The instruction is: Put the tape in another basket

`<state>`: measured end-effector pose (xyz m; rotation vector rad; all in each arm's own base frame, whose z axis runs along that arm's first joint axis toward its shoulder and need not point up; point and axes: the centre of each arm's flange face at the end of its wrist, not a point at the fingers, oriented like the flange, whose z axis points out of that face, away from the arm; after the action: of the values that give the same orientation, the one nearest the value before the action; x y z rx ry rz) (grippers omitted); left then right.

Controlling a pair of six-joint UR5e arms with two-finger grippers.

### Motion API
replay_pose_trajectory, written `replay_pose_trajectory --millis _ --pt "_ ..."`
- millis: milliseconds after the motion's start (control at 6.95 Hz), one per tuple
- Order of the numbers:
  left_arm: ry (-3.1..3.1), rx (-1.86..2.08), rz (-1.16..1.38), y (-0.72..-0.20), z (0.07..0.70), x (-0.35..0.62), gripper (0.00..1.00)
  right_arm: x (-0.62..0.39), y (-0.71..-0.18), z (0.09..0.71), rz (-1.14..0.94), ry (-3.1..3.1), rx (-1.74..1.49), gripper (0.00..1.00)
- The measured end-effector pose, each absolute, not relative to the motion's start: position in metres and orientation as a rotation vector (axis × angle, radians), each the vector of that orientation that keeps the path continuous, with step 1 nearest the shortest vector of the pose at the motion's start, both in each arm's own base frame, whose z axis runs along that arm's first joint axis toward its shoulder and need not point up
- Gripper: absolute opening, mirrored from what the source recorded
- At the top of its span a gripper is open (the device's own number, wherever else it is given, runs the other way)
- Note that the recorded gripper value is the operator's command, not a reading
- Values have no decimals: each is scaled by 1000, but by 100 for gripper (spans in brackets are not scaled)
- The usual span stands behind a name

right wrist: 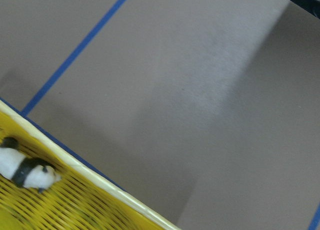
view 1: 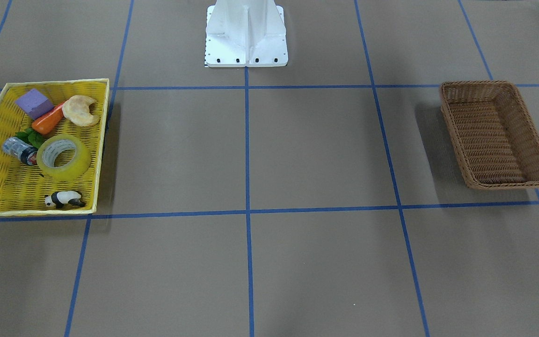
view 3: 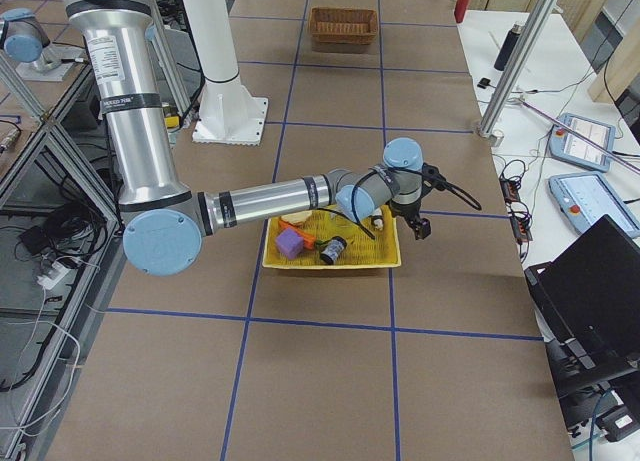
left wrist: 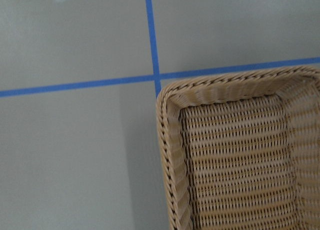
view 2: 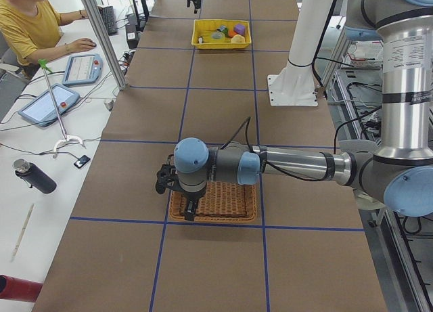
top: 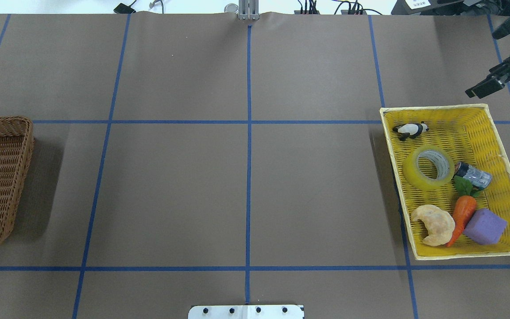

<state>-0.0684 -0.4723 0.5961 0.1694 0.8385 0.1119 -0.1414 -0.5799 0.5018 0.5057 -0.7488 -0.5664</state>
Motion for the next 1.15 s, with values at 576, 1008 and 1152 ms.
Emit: replay_pose_trajectory --millis 576,1008,1152 --pt "840 228 141 -484 590 -69 99 -210 -543 502 -688 -780 463 100" --pt "840 235 143 -484 590 -69 99 -237 -497 521 -712 -792 390 90" --pt "840 238 144 -484 591 -69 99 -248 -488 527 -720 -772 377 83"
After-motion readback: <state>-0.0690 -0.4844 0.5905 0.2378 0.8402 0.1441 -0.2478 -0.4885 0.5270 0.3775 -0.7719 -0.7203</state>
